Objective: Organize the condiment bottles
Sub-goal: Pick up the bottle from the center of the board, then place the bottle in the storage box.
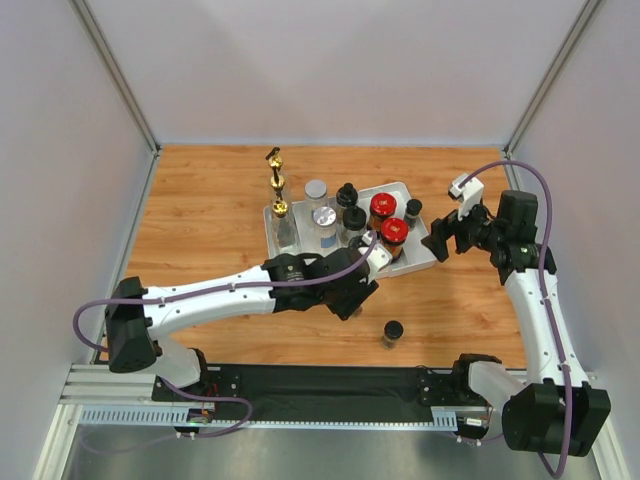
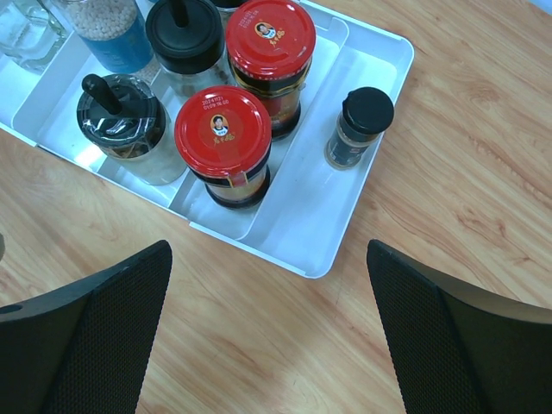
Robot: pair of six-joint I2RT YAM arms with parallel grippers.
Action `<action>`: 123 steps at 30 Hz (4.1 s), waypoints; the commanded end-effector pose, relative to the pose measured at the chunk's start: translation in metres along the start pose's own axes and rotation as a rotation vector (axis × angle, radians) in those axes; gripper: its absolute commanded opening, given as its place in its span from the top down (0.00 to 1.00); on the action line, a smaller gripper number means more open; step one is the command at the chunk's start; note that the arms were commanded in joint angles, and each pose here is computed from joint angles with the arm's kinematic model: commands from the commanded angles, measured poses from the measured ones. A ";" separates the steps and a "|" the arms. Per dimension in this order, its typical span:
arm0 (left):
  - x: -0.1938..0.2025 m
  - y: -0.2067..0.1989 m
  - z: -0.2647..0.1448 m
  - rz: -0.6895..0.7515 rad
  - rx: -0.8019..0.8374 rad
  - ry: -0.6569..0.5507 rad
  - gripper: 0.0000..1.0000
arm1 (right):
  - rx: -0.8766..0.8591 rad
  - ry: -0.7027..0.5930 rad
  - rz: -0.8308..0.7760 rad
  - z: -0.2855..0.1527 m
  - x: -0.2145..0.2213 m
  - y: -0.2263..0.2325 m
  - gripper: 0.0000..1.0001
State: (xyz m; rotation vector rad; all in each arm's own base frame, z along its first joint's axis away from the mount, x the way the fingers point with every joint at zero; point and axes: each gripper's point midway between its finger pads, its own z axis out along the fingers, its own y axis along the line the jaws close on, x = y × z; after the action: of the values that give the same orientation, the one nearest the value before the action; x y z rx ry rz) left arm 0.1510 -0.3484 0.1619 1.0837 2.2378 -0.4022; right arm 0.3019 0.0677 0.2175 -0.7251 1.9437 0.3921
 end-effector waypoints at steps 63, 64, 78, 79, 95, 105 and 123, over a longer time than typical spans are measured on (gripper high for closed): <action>-0.224 -0.002 -0.010 0.114 0.247 -0.343 0.91 | 0.018 -0.175 -0.102 -0.055 -0.034 0.004 0.00; -0.219 -0.002 -0.010 0.106 0.247 -0.330 0.91 | -0.065 -0.185 -0.117 -0.055 -0.031 0.020 0.00; -0.195 -0.012 -0.037 -0.022 0.323 -0.265 0.91 | -0.367 -0.339 -0.318 -0.056 -0.039 0.083 0.02; -0.194 -0.012 -0.034 -0.025 0.320 -0.260 0.91 | -0.354 -0.309 -0.313 -0.051 -0.041 0.084 0.03; -0.193 -0.004 -0.031 -0.057 0.271 -0.253 0.91 | -0.128 -0.142 -0.385 -0.009 -0.049 0.082 0.32; -0.196 -0.007 -0.039 -0.103 0.289 -0.266 0.91 | -0.154 -0.193 -0.374 -0.006 -0.055 0.089 0.32; -0.193 -0.003 -0.070 -0.266 0.404 -0.313 0.91 | -0.271 -0.257 -0.435 -0.031 -0.073 0.115 0.31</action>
State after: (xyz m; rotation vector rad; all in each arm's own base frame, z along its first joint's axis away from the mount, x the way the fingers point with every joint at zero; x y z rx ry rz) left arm 0.2206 -0.4330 0.2999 0.8879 2.1655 -0.9757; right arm 0.2368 0.1583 0.2607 -1.2323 1.5129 0.4329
